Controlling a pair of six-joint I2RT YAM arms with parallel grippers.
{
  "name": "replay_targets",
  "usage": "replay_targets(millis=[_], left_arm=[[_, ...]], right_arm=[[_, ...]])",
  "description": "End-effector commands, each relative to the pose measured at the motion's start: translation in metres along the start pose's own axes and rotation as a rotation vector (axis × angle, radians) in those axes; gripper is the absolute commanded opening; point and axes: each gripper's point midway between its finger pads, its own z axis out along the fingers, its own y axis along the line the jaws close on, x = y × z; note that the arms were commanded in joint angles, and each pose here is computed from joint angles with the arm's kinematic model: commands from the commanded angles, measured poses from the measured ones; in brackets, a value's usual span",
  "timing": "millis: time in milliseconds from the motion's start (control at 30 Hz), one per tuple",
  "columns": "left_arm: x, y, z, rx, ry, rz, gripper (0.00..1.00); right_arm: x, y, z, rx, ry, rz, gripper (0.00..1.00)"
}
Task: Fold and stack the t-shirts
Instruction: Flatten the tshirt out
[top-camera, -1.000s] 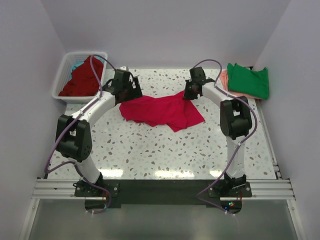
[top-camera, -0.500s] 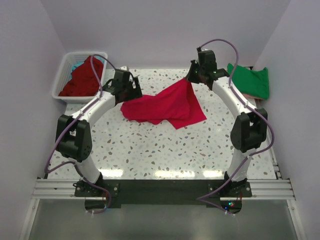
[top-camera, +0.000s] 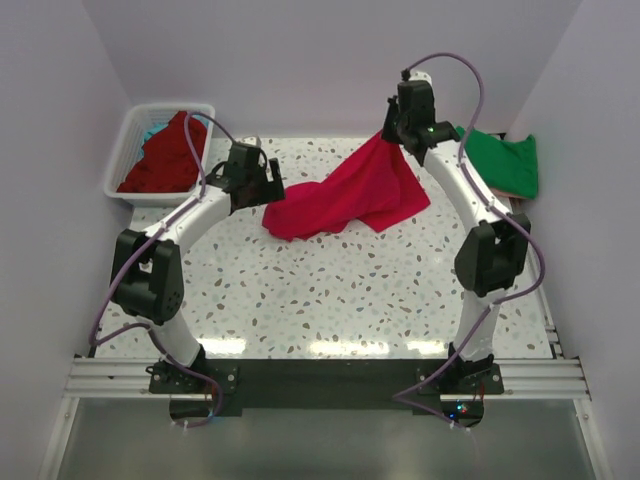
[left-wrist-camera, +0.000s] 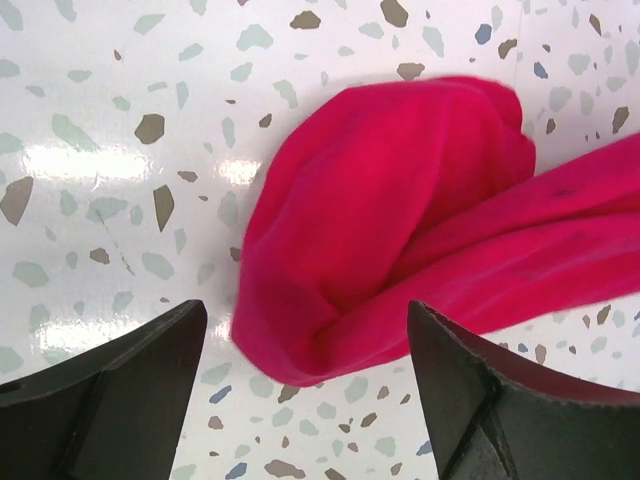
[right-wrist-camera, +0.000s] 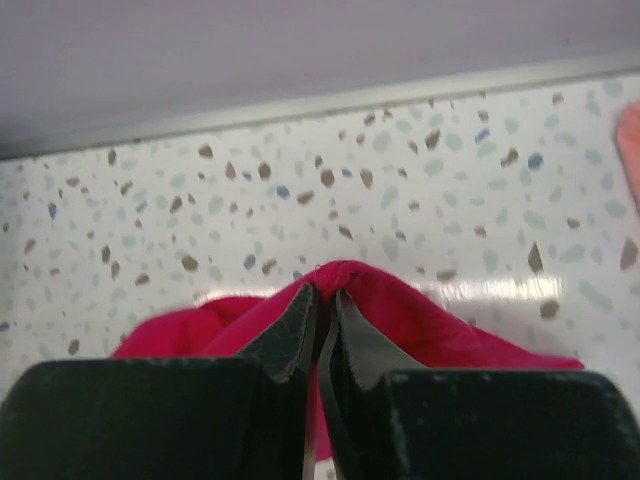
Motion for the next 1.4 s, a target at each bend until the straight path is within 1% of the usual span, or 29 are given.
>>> replay_targets(millis=[0, 33, 67, 100, 133, 167, 200, 233, 267, 333, 400, 467, 567, 733, 867, 1100, 1133, 1367], left_arm=[[-0.014, -0.010, -0.013, 0.064, -0.049, 0.020, 0.86], [-0.011, -0.008, -0.012, 0.062, -0.040, 0.021, 0.86], [-0.010, -0.008, -0.012, 0.065, -0.035, 0.023, 0.85], [-0.008, -0.008, -0.011, 0.064, -0.030, 0.025, 0.85], [-0.006, -0.007, -0.012, 0.062, -0.024, 0.026, 0.85], [-0.005, -0.007, -0.013, 0.065, -0.023, 0.028, 0.86], [-0.004, -0.006, -0.013, 0.063, -0.022, 0.028, 0.86], [-0.002, -0.005, -0.013, 0.061, -0.018, 0.030, 0.85], [-0.001, -0.006, -0.013, 0.062, -0.018, 0.032, 0.85], [0.000, -0.005, -0.013, 0.064, -0.017, 0.031, 0.86], [0.001, -0.005, -0.012, 0.067, -0.014, 0.033, 0.85], [0.001, -0.007, -0.012, 0.073, -0.012, 0.036, 0.85], [0.001, -0.006, -0.011, 0.070, -0.010, 0.038, 0.85], [0.003, -0.005, -0.010, 0.068, -0.005, 0.041, 0.85], [0.003, -0.004, -0.010, 0.061, -0.005, 0.041, 0.85], [0.002, -0.004, -0.009, 0.057, -0.003, 0.040, 0.85], [0.001, -0.004, -0.010, 0.059, -0.007, 0.038, 0.85], [0.000, -0.006, -0.005, 0.060, 0.000, 0.034, 0.85]], right_arm=[[-0.028, -0.007, 0.046, 0.073, -0.049, -0.061, 0.19], [-0.018, -0.014, 0.050, 0.104, 0.004, -0.074, 0.37], [-0.033, -0.009, 0.052, 0.097, -0.024, -0.069, 0.42], [-0.021, -0.011, 0.063, 0.100, 0.008, -0.076, 0.44], [-0.022, -0.010, 0.063, 0.097, 0.003, -0.077, 0.55], [-0.011, -0.014, 0.067, 0.102, 0.025, -0.080, 0.60], [-0.019, -0.012, 0.058, 0.091, 0.002, -0.075, 0.61], [-0.021, -0.010, 0.057, 0.081, -0.019, -0.070, 0.66], [-0.005, -0.016, 0.060, 0.092, 0.012, -0.078, 0.67], [-0.002, -0.025, 0.053, 0.125, 0.020, -0.079, 0.68], [0.008, -0.039, 0.054, 0.181, 0.055, -0.079, 0.68], [0.024, -0.064, 0.058, 0.246, 0.106, -0.059, 0.67], [0.039, -0.101, 0.065, 0.329, 0.148, 0.002, 0.66], [0.051, -0.144, 0.073, 0.415, 0.182, 0.050, 0.62], [0.062, -0.158, 0.080, 0.431, 0.214, 0.054, 0.59], [0.085, -0.169, 0.097, 0.391, 0.286, 0.080, 0.54], [0.094, -0.170, 0.101, 0.386, 0.312, 0.081, 0.54], [0.105, -0.176, 0.113, 0.392, 0.348, 0.104, 0.54]])
